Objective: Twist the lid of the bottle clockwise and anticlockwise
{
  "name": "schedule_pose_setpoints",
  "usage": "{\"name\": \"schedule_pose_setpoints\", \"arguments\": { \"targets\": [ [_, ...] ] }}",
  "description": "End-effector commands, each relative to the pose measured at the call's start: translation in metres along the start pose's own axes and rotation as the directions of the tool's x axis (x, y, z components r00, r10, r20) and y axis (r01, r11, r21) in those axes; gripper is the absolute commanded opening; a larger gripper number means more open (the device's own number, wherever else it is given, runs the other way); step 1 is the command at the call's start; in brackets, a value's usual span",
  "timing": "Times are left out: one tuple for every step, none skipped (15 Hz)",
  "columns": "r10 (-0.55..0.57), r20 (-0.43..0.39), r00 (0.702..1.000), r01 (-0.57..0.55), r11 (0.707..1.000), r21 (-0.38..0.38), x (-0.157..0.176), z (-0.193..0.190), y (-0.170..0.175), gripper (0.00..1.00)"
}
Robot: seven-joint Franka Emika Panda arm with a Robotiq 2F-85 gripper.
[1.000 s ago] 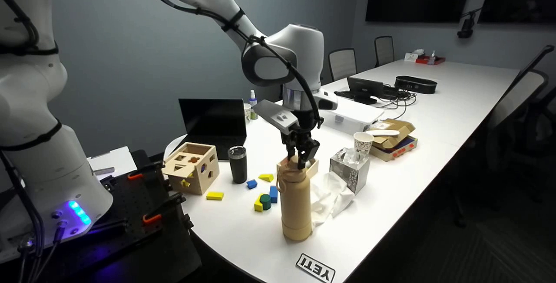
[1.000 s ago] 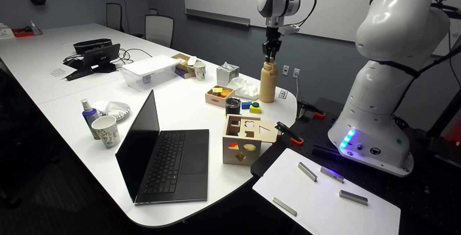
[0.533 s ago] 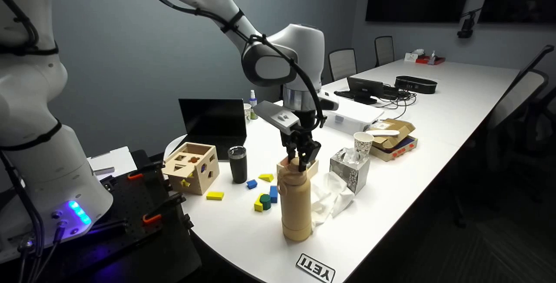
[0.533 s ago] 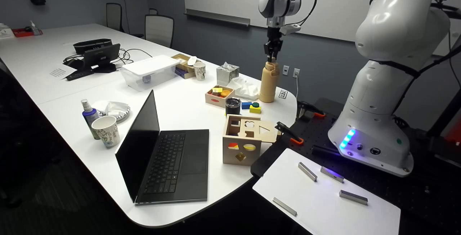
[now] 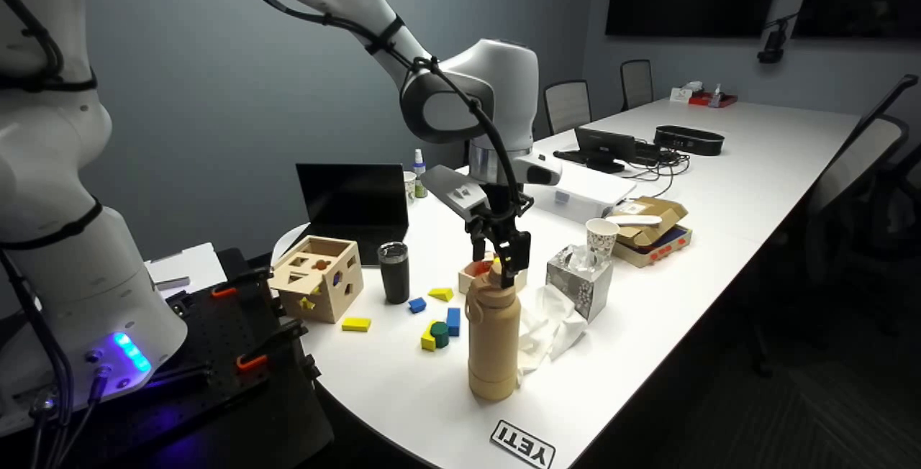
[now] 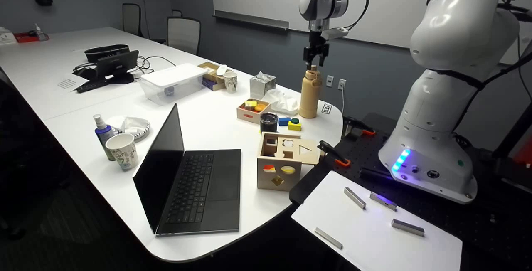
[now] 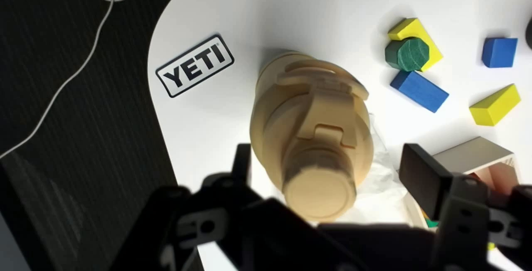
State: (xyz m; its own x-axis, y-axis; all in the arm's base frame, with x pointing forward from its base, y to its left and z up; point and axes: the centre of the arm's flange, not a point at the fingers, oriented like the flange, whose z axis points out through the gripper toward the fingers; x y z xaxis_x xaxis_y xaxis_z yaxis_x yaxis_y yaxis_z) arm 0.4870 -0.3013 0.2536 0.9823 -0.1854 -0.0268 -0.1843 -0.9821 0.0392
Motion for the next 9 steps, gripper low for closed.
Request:
{"name": "schedule_pose_setpoints", "arguments": {
  "targets": [
    [0.069,0.021,0.997,-0.068,0.998,-0.014,-0.002,-0.028,-0.007,1.0],
    [0.094,0.029,0.995,-0.093,0.995,-0.026,-0.003,-0.036,-0.009,1.0],
    [0.141,0.038,0.989,-0.139,0.989,-0.039,-0.003,-0.045,-0.01,1.0],
    [0.182,0.047,0.982,-0.18,0.983,-0.03,-0.004,-0.054,-0.01,1.0],
    [0.225,0.051,0.973,-0.223,0.974,-0.039,-0.006,-0.064,-0.01,1.0],
    [0.253,0.053,0.966,-0.251,0.967,-0.036,-0.006,-0.073,-0.011,1.0],
    [0.276,0.053,0.96,-0.274,0.961,-0.04,-0.007,-0.081,-0.012,1.0],
    [0.292,0.051,0.955,-0.29,0.956,-0.039,-0.006,-0.088,-0.015,1.0],
    [0.31,0.05,0.95,-0.308,0.951,-0.039,-0.006,-0.094,-0.016,1.0]
  ]
}}
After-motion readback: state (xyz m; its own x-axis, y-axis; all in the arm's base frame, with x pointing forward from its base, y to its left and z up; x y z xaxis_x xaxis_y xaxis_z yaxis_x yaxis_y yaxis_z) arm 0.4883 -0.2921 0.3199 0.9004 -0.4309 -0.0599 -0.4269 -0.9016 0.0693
